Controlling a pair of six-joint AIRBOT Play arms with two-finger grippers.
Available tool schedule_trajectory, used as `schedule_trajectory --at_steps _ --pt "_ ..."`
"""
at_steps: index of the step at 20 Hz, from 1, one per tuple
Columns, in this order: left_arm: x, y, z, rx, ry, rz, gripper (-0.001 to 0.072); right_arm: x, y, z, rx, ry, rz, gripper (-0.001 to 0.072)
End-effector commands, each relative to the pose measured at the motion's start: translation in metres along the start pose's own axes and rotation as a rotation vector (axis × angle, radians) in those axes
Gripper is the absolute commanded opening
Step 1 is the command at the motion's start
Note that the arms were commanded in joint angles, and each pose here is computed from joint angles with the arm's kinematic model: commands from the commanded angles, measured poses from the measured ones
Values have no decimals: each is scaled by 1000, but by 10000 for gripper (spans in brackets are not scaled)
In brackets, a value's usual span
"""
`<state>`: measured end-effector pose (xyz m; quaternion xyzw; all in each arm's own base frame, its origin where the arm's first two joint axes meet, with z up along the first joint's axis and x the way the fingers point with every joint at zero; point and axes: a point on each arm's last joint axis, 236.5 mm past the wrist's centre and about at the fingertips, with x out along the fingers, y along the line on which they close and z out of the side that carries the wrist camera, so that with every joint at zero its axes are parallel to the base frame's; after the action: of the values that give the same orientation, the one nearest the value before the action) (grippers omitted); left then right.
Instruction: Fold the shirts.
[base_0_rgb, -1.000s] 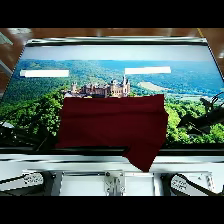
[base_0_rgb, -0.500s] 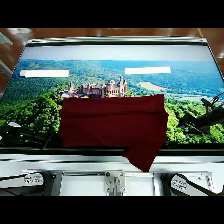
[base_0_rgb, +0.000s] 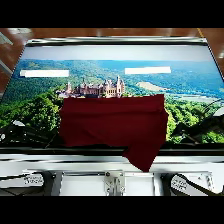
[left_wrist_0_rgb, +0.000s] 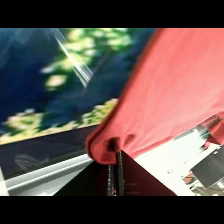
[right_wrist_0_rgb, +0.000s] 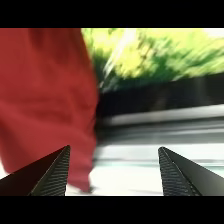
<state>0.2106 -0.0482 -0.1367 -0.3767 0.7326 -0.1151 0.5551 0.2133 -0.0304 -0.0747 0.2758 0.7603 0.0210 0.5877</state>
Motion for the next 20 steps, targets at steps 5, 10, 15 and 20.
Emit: schedule_trajectory --at_steps 5,10,15,20 --pt "-7 -10 -9 59 17 -15 39 74 18 -26 38 4 167 648" --pt "-8 -11 -8 50 13 -16 39 83 26 -23 38 -32 214 547" --pt "-9 -13 -5 51 4 -23 39 85 21 -22 31 -38 193 230" --pt "-17 -28 3 130 -52 -56 39 76 49 -51 -156 62 320 69"
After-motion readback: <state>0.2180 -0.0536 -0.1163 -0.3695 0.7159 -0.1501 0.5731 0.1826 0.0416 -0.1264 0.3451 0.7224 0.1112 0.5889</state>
